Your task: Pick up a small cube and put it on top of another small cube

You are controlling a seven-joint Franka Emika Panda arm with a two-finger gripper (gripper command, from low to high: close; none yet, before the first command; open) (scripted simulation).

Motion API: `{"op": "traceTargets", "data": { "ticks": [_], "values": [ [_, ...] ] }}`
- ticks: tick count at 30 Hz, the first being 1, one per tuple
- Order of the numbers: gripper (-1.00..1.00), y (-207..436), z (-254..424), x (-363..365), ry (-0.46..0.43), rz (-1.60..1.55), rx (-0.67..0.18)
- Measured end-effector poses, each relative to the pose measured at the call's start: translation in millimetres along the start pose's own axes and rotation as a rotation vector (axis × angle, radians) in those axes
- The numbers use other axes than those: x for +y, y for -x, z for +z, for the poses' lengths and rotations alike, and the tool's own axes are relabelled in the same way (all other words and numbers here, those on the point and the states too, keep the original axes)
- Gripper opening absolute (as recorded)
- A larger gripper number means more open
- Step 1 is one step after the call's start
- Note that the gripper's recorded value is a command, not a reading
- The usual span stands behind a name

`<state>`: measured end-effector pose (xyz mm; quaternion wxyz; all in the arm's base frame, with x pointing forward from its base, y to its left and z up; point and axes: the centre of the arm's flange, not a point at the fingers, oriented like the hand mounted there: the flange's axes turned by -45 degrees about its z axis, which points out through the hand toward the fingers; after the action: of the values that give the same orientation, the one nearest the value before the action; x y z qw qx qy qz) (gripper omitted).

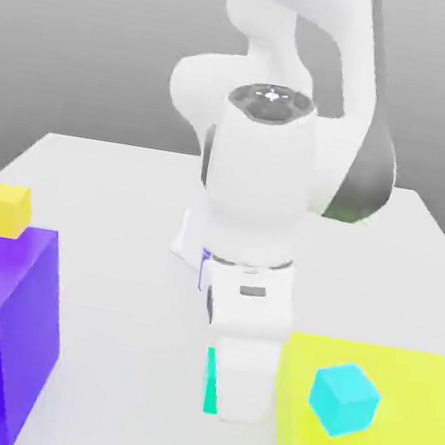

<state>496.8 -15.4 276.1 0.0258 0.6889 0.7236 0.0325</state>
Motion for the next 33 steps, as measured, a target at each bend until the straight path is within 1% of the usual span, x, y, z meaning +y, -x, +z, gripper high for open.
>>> {"op": "traceTargets", "data": {
  "ticks": [6, 11, 15, 18, 20, 23, 25, 28, 33],
  "values": [
    [-1.0, 100.6, -38.6, -3.0, 0.047, 0.13, -0.048],
    [-1.0, 182.6, -65.4, -26.1, 0.084, 0.245, -0.097],
    [-1.0, 253.5, -78.3, -66.1, 0.102, 0.376, -0.138],
    [-1.0, 320.9, -85.4, -121.6, 0.111, 0.525, -0.174],
    [-1.0, 352.3, -80.5, -162.8, 0.1, 0.628, -0.182],
    [-1.0, 368.6, -51.9, -220.4, 0.043, 0.792, -0.147],
    [-1.0, 361.8, -29.3, -243.1, -0.001, 0.865, -0.112],
    [-1.0, 320.7, 4.9, -232.2, -0.061, 0.844, -0.053],
    [-1.0, 319.6, 27.4, -236.3, -0.06, 0.857, -0.044]
  ]
}}
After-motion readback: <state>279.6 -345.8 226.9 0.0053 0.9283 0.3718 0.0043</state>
